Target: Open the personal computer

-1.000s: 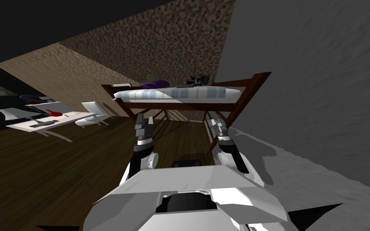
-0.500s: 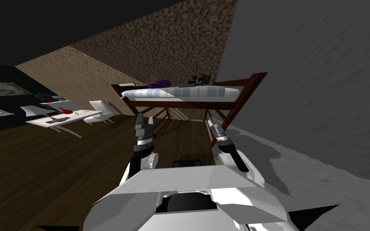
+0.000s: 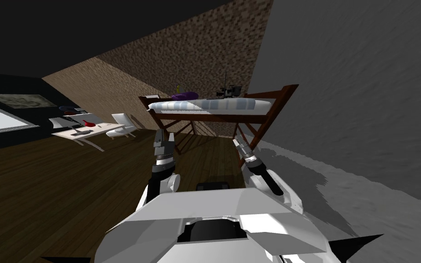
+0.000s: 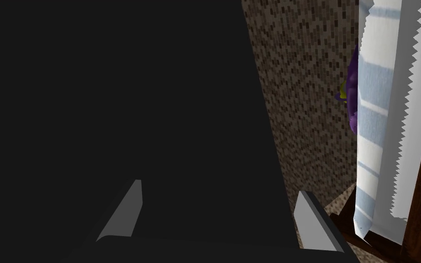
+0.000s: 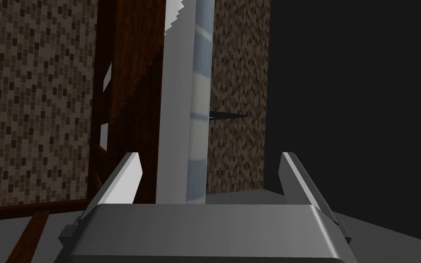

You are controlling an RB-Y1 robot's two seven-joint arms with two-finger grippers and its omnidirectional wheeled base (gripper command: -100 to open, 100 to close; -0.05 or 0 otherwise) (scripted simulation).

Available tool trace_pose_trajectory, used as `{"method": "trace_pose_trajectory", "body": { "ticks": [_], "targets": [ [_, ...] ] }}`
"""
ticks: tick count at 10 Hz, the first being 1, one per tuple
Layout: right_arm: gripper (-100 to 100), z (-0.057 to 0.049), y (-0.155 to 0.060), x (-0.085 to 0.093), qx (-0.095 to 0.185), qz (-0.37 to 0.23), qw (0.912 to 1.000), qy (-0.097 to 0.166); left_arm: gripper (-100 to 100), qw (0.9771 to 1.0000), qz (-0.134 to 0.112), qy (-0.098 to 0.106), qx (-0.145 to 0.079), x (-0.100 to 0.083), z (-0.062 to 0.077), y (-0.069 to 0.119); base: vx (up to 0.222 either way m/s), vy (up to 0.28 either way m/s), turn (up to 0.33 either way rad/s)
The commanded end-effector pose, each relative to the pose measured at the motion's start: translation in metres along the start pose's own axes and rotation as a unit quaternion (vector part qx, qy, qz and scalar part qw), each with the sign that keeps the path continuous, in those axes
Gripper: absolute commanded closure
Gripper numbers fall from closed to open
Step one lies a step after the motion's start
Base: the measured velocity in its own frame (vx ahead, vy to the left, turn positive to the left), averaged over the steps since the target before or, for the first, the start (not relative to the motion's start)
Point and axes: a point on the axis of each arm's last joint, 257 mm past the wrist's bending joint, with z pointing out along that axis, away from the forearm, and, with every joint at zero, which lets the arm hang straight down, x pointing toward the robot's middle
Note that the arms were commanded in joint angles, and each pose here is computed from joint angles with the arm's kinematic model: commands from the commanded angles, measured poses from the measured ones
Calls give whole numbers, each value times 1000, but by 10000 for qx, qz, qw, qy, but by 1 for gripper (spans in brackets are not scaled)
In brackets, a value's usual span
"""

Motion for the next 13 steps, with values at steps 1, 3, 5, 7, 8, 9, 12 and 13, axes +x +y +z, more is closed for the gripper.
{"method": "trace_pose_trajectory", "body": {
  "ticks": [1, 3, 5, 7, 8, 9, 12, 13],
  "targets": [
    [-100, -1, -11, 13, 95, -104, 9991, 407, 0, 10000, 0, 0, 0, 0, 0, 0, -98, 28, 61],
    [-100, -4, -22, 22, 188, -184, 9970, 724, 0, 10000, 0, 0, 0, 0, 0, 0, -91, 48, 106],
    [-100, -7, -33, 29, 285, -254, 9943, 997, 0, 10000, 0, 0, 0, 0, 0, 0, -70, 25, 56],
    [-100, -10, -35, 29, 330, -361, 9923, 1141, 0, 10000, 0, 0, 0, 0, 0, 0, -63, 24, 35],
    [-100, -12, -48, 33, 427, -416, 9890, 1355, 0, 10000, 1, 0, -1, 0, 0, 0, -78, 26, 129],
    [-100, -15, -49, 32, 464, -502, 9869, 1464, 0, 10000, 0, 0, 0, 0, 0, 0, -74, 30, 85],
    [-100, -22, -65, 32, 639, -726, 9782, 1840, 0, 10000, 0, 0, 0, 0, 0, 0, -69, 41, 84],
    [-100, -24, -78, 30, 746, -787, 9741, 1985, 0, 10000, 1, 0, -1, 0, 0, 0, -68, 55, 141]
  ]
}}
